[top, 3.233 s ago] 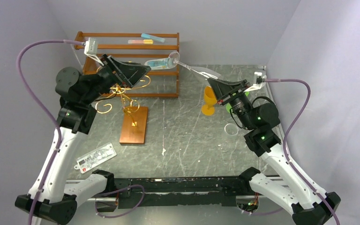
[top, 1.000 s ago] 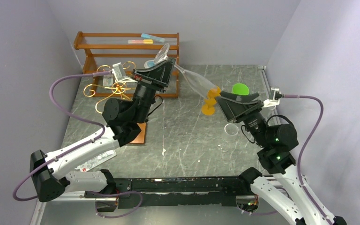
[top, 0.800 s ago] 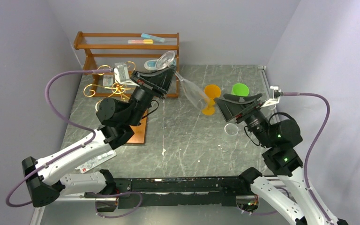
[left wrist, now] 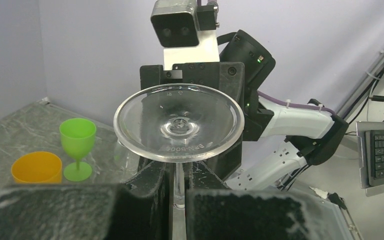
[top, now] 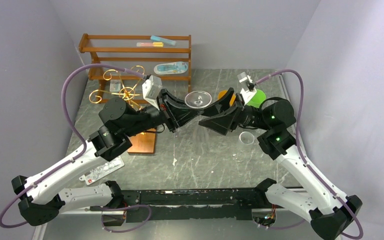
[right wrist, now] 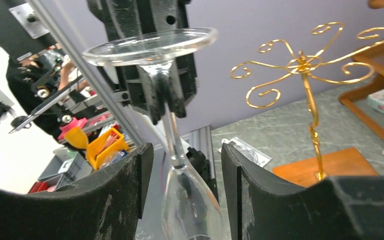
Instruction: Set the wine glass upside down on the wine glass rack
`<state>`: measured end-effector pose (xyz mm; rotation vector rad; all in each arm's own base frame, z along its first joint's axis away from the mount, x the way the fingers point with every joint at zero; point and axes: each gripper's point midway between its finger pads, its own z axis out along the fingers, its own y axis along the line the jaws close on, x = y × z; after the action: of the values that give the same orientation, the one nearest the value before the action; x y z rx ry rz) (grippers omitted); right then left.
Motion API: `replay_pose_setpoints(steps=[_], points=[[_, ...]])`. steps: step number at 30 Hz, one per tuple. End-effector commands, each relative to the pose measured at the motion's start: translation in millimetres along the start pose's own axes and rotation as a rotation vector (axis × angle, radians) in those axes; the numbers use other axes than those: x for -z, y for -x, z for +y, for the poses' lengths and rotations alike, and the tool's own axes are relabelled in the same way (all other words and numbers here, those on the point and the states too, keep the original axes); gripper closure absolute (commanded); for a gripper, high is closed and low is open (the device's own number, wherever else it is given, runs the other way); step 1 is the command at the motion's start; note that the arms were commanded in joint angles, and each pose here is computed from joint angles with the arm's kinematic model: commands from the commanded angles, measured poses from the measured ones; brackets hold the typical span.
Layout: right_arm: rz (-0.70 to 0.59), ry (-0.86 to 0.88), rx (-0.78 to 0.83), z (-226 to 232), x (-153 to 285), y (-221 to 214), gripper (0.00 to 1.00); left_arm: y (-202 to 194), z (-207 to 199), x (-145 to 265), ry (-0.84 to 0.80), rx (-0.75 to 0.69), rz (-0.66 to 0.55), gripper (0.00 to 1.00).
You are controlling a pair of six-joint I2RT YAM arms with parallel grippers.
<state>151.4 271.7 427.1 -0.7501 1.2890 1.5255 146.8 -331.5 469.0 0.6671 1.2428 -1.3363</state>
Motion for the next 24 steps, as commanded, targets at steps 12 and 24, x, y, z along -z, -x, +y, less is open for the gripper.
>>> replay_pose_setpoints(steps=[12,24], points=[[-0.005,0.098,-0.047,13.1,-5.9,-21.8,0.84,13.6,0.3,0.6,0.0,0.015,-0.101,0.95],[-0.141,-0.152,-0.045,-34.3,-13.5,4.9,1.0,1.3,32.5,22.6,0.208,-0.015,-0.037,0.13]])
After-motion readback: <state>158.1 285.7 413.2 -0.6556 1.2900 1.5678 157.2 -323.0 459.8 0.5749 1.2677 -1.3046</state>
